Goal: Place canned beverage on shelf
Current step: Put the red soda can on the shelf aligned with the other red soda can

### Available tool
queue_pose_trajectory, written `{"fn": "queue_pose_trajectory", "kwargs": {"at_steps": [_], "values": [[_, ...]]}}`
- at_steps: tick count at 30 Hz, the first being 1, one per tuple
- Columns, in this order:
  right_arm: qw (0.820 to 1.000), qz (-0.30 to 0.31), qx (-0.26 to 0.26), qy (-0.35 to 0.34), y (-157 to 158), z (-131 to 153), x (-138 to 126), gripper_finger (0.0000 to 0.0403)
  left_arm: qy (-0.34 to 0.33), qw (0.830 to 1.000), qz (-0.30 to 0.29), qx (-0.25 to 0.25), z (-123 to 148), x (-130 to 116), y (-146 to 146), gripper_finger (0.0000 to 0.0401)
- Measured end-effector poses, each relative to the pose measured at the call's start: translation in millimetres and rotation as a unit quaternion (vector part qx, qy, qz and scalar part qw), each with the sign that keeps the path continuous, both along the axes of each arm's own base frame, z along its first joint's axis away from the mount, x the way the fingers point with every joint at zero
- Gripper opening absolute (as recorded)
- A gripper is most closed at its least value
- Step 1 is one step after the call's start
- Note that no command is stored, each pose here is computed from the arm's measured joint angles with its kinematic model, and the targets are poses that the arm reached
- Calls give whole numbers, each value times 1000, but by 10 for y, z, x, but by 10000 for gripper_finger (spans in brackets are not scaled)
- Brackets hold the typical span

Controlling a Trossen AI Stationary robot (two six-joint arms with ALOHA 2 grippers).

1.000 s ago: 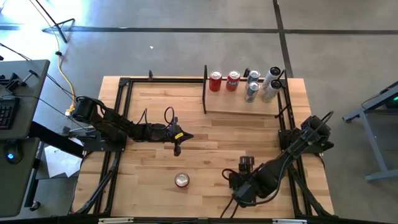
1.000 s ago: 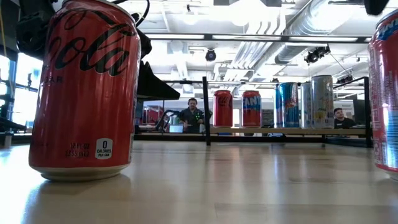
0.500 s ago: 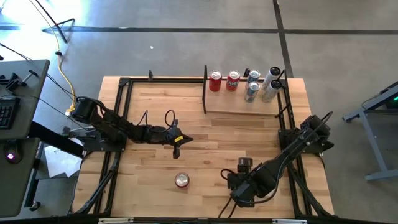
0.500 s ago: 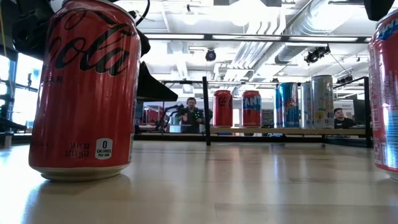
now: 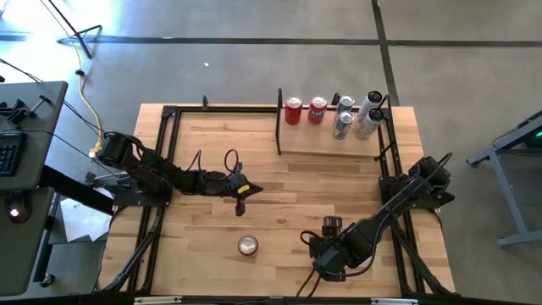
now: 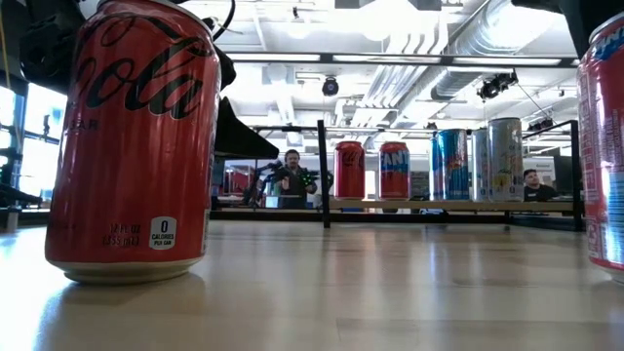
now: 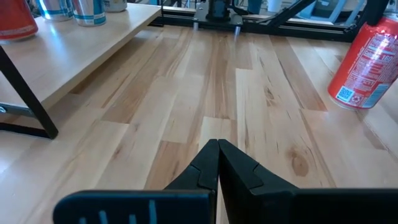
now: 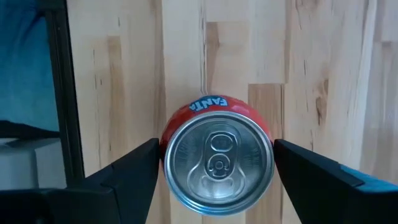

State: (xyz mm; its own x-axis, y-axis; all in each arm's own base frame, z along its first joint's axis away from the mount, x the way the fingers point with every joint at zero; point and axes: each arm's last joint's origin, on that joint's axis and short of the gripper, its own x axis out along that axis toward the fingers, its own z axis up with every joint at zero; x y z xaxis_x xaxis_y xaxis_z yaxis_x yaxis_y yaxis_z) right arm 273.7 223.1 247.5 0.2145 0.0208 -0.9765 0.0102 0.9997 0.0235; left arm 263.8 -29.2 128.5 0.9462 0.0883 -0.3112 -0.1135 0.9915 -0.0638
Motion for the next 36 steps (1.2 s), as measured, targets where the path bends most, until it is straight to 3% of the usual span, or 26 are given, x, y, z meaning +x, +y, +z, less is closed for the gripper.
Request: {"fn": "queue_pose_trajectory", "kwargs": {"at_steps": [7,24,32,36], "values": [[1000,1,0,2,-46,-6,37,288,0,1000,1,-3,0,0,0,1],[994,-104,-11,-2,-568,28,390,251,-3,1000,19,-16,1,0,8,1],[978,-188,-94,2,-1202,475,556,249,-4,999,24,-23,1,0,10,1],[972,-214,-100,-1,-1656,741,646,248,-4,999,24,-24,2,-1,8,1]]}}
